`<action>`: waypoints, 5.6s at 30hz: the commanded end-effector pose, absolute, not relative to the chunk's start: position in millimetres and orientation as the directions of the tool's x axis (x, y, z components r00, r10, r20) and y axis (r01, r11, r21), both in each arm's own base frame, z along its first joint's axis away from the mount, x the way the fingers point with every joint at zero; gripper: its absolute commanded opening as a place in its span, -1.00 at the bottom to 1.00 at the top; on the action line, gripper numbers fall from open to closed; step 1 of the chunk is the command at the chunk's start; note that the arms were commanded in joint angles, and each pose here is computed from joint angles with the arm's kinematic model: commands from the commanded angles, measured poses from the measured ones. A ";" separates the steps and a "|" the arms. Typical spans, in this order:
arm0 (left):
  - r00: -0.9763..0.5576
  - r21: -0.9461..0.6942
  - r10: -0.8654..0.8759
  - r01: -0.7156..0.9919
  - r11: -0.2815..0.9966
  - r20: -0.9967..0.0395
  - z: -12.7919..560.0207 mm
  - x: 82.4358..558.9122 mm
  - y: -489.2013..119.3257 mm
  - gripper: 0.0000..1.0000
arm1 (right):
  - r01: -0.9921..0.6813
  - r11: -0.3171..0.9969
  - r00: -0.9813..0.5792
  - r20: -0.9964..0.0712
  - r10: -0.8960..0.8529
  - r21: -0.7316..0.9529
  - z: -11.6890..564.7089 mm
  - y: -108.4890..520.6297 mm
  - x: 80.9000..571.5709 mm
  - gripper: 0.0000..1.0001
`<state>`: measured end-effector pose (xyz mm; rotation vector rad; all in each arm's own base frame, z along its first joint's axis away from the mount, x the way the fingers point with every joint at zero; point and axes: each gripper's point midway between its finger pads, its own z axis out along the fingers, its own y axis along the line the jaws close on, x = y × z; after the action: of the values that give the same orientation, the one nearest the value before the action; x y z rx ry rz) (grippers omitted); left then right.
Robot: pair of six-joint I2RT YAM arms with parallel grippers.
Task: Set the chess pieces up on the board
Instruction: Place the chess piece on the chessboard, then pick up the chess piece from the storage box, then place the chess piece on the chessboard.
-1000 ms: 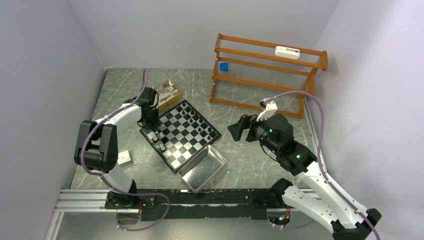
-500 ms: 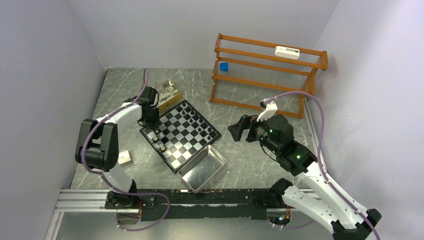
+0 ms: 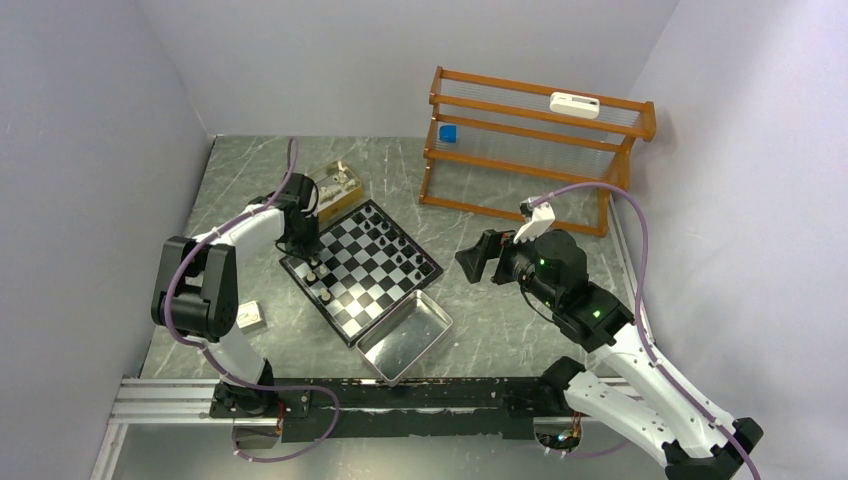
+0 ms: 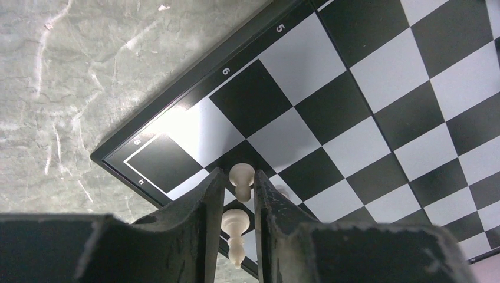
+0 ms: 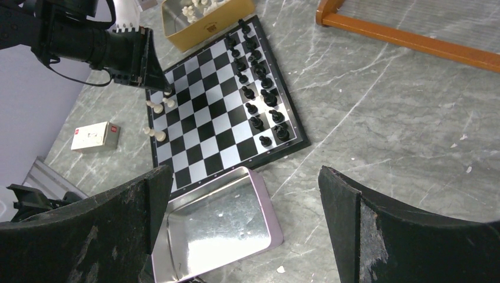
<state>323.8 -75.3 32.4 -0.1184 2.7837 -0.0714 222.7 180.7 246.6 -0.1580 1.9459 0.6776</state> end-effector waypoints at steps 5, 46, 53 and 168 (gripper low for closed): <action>-0.890 -0.059 -0.079 -0.058 0.997 -0.449 71.2 351.8 -76.9 -0.31 | -0.402 0.830 -0.446 -0.874 0.192 0.387 256.2 179.9 222.5 1.00; -0.568 -0.067 0.032 0.151 0.986 -0.822 147.5 562.8 -127.1 -0.43 | -0.379 0.856 -0.441 -0.882 0.168 0.353 271.1 177.0 230.5 1.00; -0.563 -0.042 0.113 0.255 0.966 -0.819 123.2 579.0 -139.9 -0.40 | -0.364 0.864 -0.430 -0.886 0.174 0.347 281.1 175.2 234.6 1.00; -0.744 -0.106 -0.221 -0.199 0.974 -0.631 130.9 348.8 -38.7 -0.69 | -0.434 0.820 -0.437 -0.883 0.171 0.374 267.9 182.9 220.8 1.00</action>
<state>355.5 -44.0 138.2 -0.2574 2.4138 -0.0491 224.5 184.9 268.0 -0.2002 1.9216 0.6817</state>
